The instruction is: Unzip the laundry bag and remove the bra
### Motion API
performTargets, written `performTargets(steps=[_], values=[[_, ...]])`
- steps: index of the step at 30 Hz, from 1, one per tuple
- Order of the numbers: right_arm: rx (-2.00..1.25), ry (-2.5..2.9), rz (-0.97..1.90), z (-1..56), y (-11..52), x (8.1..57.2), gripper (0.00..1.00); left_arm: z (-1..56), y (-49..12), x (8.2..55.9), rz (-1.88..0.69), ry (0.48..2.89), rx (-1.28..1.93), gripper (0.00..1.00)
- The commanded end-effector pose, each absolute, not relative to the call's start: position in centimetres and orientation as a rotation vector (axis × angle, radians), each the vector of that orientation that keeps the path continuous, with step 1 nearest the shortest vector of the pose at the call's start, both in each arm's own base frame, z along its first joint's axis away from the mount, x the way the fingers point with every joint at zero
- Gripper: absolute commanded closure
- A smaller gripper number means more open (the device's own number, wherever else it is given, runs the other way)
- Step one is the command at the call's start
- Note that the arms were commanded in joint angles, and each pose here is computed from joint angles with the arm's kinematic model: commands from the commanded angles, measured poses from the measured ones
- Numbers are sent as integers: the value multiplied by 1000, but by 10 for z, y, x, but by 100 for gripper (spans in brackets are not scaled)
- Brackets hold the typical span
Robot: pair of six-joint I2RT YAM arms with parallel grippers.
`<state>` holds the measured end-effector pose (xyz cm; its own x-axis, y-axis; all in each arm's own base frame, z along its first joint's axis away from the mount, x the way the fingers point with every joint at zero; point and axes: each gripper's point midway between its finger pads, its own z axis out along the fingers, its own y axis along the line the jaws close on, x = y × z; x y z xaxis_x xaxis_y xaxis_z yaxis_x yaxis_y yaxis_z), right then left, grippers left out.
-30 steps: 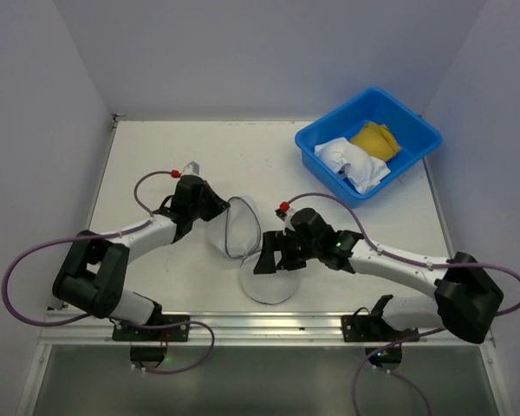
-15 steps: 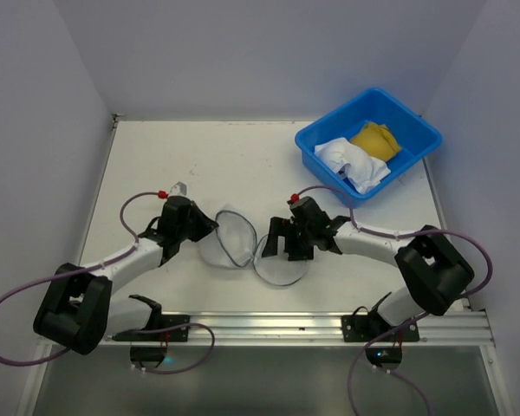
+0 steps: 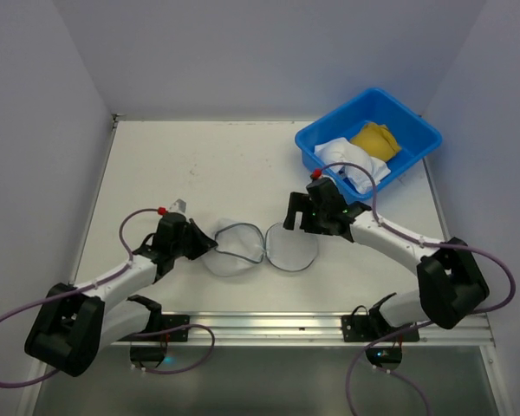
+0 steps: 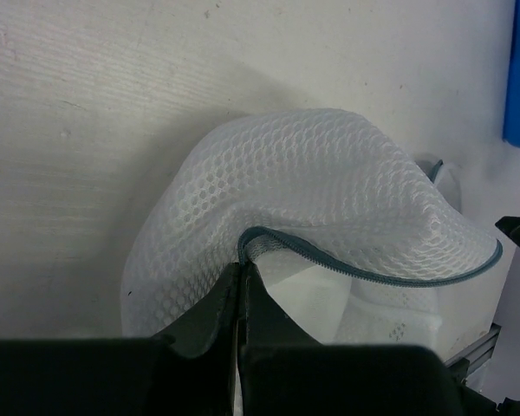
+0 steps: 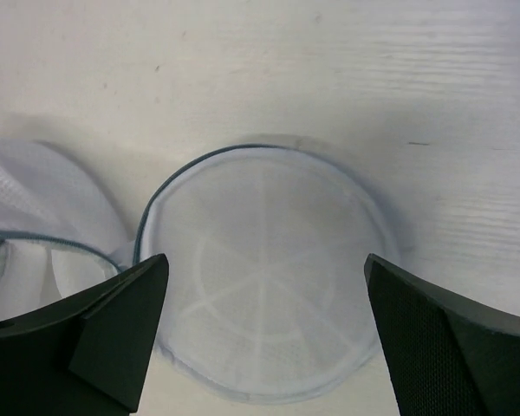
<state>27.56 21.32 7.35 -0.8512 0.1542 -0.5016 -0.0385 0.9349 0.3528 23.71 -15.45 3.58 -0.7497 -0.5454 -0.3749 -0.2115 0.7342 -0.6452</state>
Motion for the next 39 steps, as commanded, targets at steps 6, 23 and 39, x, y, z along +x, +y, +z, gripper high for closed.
performTargets(steps=[6, 23, 39], values=[[333, 2639, 412, 37, 170, 252, 14, 32, -162, 238, -842, 2382, -558, 100], [274, 2595, 299, 82, 156, 262, 100, 29, -179, 246, -792, 2378, -429, 100], [-264, 2440, 402, 186, 249, 250, 100, 29, -295, 266, -993, 2417, -329, 100]])
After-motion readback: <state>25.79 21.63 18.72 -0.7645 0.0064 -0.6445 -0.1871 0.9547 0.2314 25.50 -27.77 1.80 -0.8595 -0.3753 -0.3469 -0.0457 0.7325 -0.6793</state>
